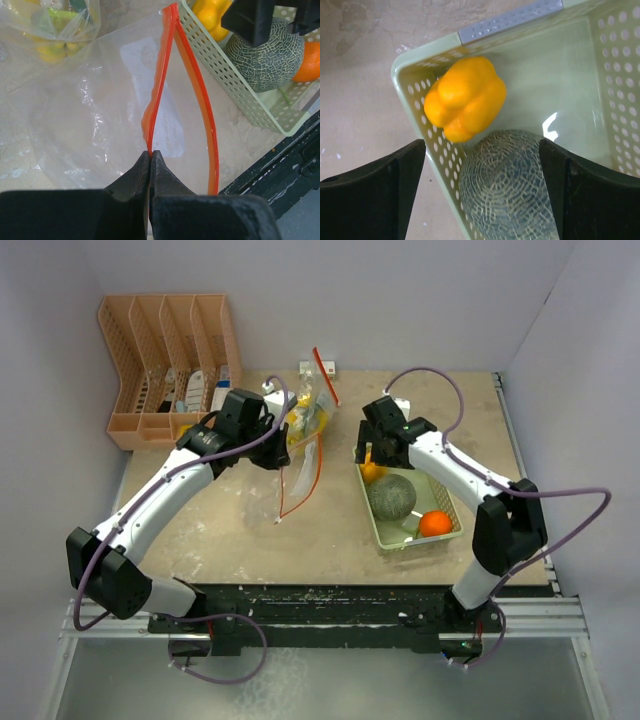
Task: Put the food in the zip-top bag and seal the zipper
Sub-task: Pick up the fake vegetable from the bin.
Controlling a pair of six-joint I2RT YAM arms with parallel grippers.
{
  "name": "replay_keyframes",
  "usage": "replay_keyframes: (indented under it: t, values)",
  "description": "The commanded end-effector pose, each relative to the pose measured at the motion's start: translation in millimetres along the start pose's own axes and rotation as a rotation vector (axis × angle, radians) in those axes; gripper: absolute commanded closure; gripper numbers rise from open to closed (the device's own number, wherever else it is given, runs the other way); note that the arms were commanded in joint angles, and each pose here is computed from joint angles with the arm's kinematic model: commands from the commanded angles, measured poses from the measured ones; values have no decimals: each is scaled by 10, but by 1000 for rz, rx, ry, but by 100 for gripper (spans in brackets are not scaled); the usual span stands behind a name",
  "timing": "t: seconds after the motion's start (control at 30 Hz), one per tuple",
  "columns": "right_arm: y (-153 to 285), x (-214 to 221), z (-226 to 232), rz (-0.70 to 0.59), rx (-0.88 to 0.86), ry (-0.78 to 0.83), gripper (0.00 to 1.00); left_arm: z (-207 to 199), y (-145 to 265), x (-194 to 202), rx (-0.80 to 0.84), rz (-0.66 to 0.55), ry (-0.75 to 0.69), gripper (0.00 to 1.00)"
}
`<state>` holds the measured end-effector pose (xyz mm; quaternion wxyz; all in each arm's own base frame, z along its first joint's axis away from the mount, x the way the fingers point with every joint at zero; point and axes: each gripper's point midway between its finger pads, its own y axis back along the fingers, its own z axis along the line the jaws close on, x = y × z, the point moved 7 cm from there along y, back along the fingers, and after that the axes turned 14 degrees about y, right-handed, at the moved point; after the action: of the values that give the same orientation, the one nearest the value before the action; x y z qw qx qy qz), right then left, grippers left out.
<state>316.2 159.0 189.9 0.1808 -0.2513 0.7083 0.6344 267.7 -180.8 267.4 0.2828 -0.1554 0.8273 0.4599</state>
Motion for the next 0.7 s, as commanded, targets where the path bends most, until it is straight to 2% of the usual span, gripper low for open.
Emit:
replay_keyframes:
  t: [0.0,0.2,0.67]
  values:
    - [-60,-341,-7,-117,4,-98,5,-93,11,-127,62,-54,-1,100]
    - [-318,-377,32,-91,40,-131,7,-78,32,-121,51,-56,-14,100]
    - [-747,34,132,18,39,-161,20,-98,62,-138,61,-58,-26,100]
